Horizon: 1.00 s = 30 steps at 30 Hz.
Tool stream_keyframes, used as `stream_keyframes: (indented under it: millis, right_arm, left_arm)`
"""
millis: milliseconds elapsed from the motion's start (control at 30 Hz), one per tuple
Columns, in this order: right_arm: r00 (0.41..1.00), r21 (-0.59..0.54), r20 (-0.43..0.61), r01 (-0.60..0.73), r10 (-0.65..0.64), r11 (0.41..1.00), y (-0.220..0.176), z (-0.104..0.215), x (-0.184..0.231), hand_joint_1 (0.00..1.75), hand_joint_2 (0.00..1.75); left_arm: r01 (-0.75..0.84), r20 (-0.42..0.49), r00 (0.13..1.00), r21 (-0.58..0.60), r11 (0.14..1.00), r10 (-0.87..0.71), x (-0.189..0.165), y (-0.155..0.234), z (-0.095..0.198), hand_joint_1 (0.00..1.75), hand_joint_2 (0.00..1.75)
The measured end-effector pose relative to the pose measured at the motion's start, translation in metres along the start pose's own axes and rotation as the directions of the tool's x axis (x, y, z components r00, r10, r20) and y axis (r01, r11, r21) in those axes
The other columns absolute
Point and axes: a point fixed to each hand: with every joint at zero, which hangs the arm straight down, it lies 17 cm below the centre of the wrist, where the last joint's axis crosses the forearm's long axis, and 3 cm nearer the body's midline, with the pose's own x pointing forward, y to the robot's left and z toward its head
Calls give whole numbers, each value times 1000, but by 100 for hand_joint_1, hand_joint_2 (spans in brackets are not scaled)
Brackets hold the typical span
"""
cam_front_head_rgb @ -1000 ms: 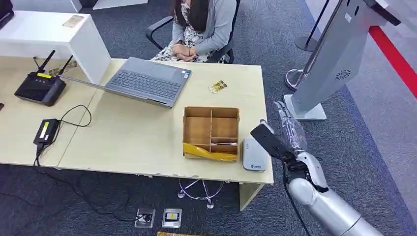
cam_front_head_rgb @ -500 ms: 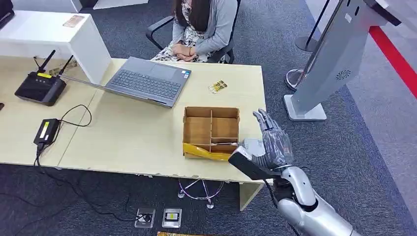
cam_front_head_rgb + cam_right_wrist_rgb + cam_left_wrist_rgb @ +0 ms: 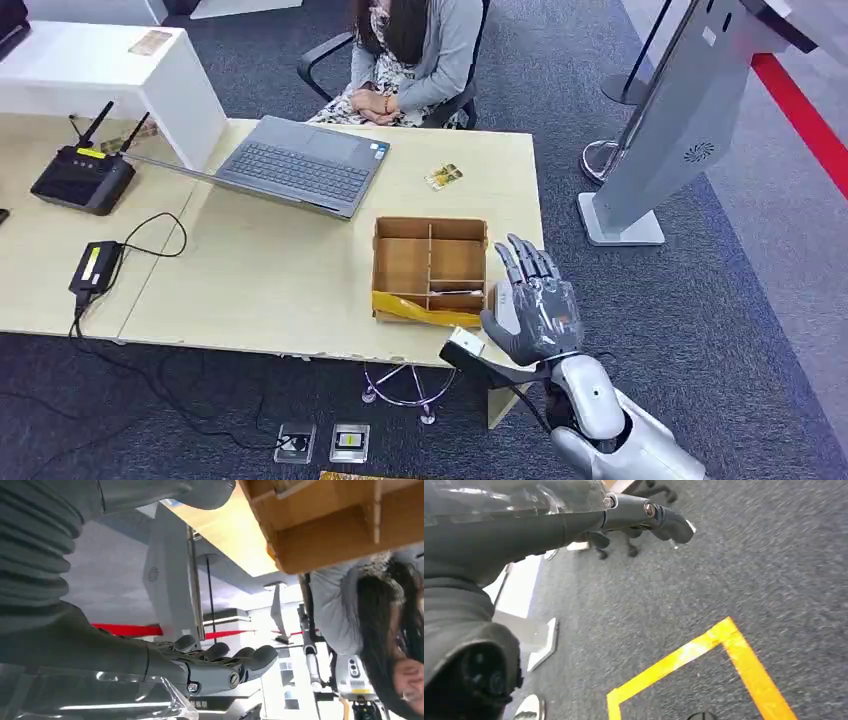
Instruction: Pass the card to the sensor for recognition and then transmit it.
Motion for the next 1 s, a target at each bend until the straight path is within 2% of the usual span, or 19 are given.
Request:
stream_keyframes:
  millis: [167,267,433,1000]
  right_arm:
    - [999,18,6,-32,31,999,7,6,7,0,175]
    - [999,95,8,-39,38,995,28,19,30,0,175]
    - [1000,114,10,-29,28,993,31,22,40,0,175]
    - [1000,130,15,4,-6,992,7,9,68,0,175]
  left_arm:
    - [-2,0,1000,0,1000,2,-2,-2,2,0,0]
    - [-21,-22,1000,7,1000,21,-11,-5,6,0,0]
    - [-29,-33,999,13,999,30,-15,-6,9,0,0]
    - [-42,-61,997,35,999,44,-25,-4,13,0,0]
